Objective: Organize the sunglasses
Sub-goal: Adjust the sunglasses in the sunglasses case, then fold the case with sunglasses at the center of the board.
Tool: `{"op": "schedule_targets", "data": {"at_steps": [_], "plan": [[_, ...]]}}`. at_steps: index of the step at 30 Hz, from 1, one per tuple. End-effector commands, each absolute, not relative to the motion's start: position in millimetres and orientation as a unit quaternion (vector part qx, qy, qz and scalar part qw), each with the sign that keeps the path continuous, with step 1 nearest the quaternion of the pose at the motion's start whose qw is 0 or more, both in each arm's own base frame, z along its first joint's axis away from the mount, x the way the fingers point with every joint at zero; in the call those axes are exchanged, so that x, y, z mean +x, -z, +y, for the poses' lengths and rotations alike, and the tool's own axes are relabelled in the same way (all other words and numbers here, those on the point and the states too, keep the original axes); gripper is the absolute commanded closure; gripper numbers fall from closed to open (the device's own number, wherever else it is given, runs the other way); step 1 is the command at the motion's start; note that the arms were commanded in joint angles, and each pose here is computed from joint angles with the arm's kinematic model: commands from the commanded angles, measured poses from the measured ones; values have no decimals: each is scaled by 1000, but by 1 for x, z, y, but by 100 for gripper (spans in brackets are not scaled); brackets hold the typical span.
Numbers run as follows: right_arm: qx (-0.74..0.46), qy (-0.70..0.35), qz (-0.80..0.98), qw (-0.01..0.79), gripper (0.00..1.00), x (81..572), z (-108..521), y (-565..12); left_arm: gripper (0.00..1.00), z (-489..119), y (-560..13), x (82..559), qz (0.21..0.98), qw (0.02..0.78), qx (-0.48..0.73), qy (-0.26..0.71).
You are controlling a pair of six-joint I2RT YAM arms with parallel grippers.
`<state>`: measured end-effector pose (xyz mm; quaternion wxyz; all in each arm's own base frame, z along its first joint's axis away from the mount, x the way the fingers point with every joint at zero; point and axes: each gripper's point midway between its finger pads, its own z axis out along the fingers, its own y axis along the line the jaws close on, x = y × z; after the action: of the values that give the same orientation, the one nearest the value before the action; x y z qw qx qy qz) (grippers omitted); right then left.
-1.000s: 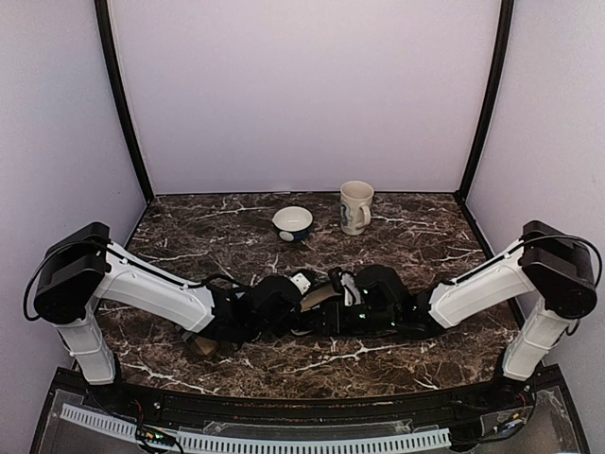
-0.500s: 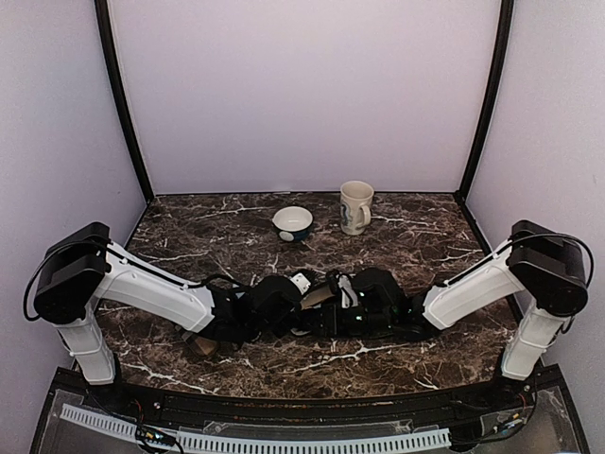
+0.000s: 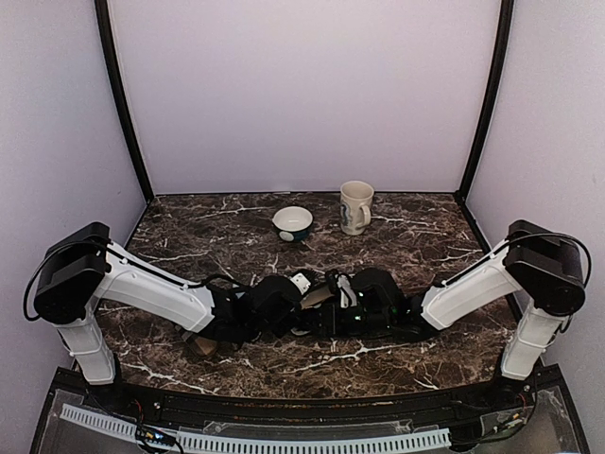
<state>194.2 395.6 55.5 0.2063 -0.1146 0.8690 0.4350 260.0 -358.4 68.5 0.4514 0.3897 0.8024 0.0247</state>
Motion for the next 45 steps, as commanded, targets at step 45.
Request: {"op": "schedule_targets", "data": {"at_steps": [45], "plan": [[-46, -340, 900, 270, 30, 316, 336, -97, 100, -349, -102, 272, 734, 518, 419, -131]]}}
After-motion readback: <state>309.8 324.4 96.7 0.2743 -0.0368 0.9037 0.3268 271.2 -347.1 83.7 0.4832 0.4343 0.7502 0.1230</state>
